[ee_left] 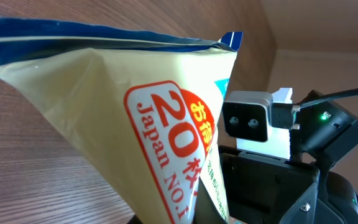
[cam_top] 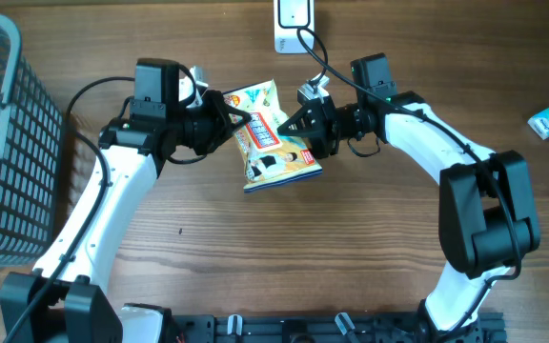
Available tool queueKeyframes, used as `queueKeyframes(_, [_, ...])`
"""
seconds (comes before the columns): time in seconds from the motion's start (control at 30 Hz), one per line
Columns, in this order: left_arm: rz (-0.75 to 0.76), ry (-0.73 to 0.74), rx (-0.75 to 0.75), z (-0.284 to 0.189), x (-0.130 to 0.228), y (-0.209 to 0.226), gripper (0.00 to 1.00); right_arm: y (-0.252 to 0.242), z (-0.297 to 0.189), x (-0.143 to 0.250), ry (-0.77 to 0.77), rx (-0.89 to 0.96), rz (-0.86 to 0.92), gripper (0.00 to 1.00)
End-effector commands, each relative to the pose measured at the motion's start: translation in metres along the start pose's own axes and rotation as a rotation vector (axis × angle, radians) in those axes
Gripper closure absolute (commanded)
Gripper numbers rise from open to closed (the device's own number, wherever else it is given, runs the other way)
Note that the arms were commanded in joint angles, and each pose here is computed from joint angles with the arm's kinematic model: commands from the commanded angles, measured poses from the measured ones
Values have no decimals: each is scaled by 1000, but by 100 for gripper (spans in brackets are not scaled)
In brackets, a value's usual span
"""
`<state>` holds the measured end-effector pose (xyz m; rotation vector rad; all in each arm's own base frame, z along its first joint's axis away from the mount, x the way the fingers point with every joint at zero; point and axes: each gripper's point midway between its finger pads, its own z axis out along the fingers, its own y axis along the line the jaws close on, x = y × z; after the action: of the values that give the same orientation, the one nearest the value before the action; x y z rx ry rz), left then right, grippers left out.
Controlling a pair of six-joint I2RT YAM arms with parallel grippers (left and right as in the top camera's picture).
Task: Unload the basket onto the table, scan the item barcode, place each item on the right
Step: 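Grasp the pack's right edge with the right gripper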
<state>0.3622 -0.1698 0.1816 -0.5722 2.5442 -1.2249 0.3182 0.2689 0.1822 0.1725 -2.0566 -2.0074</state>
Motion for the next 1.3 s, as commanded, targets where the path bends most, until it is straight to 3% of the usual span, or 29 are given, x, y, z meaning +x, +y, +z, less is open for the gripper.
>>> queueKeyframes(0.0, [3,-15,8,-1,-5,-1,96,17,2,9,43,-50,-27,43])
queueKeyframes(0.33, [2,-17,11,-1,-6,-2,96,16,20,14,80,-32,-62,43])
queueKeyframes(0.57, [2,-18,11,-1,-6,-2,96,11,20,10,59,-2,-35,57])
queueKeyframes(0.77, [3,-18,11,-1,-6,-2,96,11,29,14,81,0,-36,57])
queueKeyframes(0.8, [3,-18,11,-1,-6,-2,95,10,29,14,79,4,-41,64])
queueKeyframes(0.87, [10,-20,10,-1,-7,-2,81,5,29,9,56,33,-44,92])
queueKeyframes(0.9, [11,-26,6,-1,-8,-1,79,3,29,7,44,48,-44,96])
queueKeyframes(1.07, [68,-39,3,-3,-9,-2,74,-6,29,0,5,98,-45,96])
queueKeyframes(1.13, [80,-81,-13,-9,-14,-3,60,-11,28,-4,-21,131,-49,96])
queueKeyframes(1.17, [98,-116,-25,-14,-18,-5,50,-15,27,-7,-36,152,-55,96])
queueKeyframes(1.23, [175,-179,-43,-30,-24,-14,20,-23,26,-14,-75,203,-65,96])
queueKeyframes(1.27, [209,-225,-69,-43,-28,-19,15,-27,24,-17,-93,227,-70,96])
